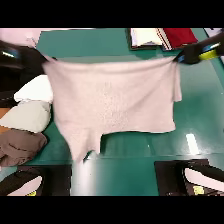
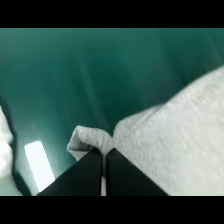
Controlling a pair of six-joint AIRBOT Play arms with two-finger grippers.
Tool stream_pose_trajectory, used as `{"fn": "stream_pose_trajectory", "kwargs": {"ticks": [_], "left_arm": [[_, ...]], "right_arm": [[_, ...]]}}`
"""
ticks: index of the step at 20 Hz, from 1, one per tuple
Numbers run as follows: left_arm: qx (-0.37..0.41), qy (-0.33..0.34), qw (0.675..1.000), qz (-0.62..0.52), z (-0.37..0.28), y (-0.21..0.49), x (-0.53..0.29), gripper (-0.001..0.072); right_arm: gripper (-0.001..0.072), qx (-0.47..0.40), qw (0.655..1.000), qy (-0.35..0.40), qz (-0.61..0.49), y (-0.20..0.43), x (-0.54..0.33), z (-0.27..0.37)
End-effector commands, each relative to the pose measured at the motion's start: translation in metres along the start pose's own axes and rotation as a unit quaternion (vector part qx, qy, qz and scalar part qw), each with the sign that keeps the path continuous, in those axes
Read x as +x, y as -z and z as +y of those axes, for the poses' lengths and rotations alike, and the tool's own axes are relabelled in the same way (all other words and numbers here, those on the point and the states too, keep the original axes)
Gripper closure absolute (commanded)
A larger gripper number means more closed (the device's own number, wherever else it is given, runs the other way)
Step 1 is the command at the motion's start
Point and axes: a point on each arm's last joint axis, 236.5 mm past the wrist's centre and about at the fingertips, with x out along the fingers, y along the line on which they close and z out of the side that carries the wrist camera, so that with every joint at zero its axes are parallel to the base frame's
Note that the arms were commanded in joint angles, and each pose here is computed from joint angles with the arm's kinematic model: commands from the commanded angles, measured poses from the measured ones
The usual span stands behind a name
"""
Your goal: Fold the shirts.
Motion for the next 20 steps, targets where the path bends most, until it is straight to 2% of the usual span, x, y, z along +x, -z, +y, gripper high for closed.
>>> {"fn": "stream_pose_trajectory", "kwargs": {"ticks": [1,3,4,5,6,7,9,12,16,20], "left_arm": [[-0.029,-0.003,0.992,0.119,0.03,0.072,0.128,0.0685],[-0.037,-0.009,0.989,0.14,0.042,0.086,0.167,0.0677],[-0.042,-0.01,0.989,0.144,0.045,0.088,0.177,0.0398],[-0.048,-0.014,0.989,0.138,0.046,0.086,0.179,0.0125],[-0.054,-0.019,0.99,0.132,0.051,0.081,0.176,0.0111],[-0.058,-0.023,0.989,0.136,0.058,0.078,0.167,0.0111],[-0.085,-0.033,0.982,0.164,0.08,0.088,0.142,0.0159],[-0.139,-0.039,0.967,0.211,0.102,0.137,0.117,0.0158],[-0.198,-0.004,0.946,0.258,0.075,0.222,0.128,0.0159],[-0.264,0.041,0.93,0.253,0.048,0.255,0.15,0.0158]], "right_arm": [[0.0702,0.051,0.995,-0.014,0.083,0.032,0.101,-0.028],[0.0701,0.067,0.993,-0.014,0.101,0.036,0.131,-0.04],[0.0677,0.069,0.992,-0.014,0.106,0.034,0.139,-0.044],[0.045,0.068,0.992,-0.014,0.105,0.029,0.141,-0.047],[0.0252,0.066,0.993,-0.013,0.098,0.019,0.139,-0.049],[0.0253,0.064,0.994,-0.012,0.088,0.009,0.132,-0.052],[0.0262,0.052,0.995,-0.013,0.086,0.003,0.108,-0.05],[0.0262,0.053,0.994,-0.01,0.091,0.024,0.079,-0.047],[0.0262,0.065,0.995,-0.003,0.072,0.054,0.069,-0.04],[0.0262,0.087,0.994,-0.033,0.054,0.068,0.071,-0.023]]}}
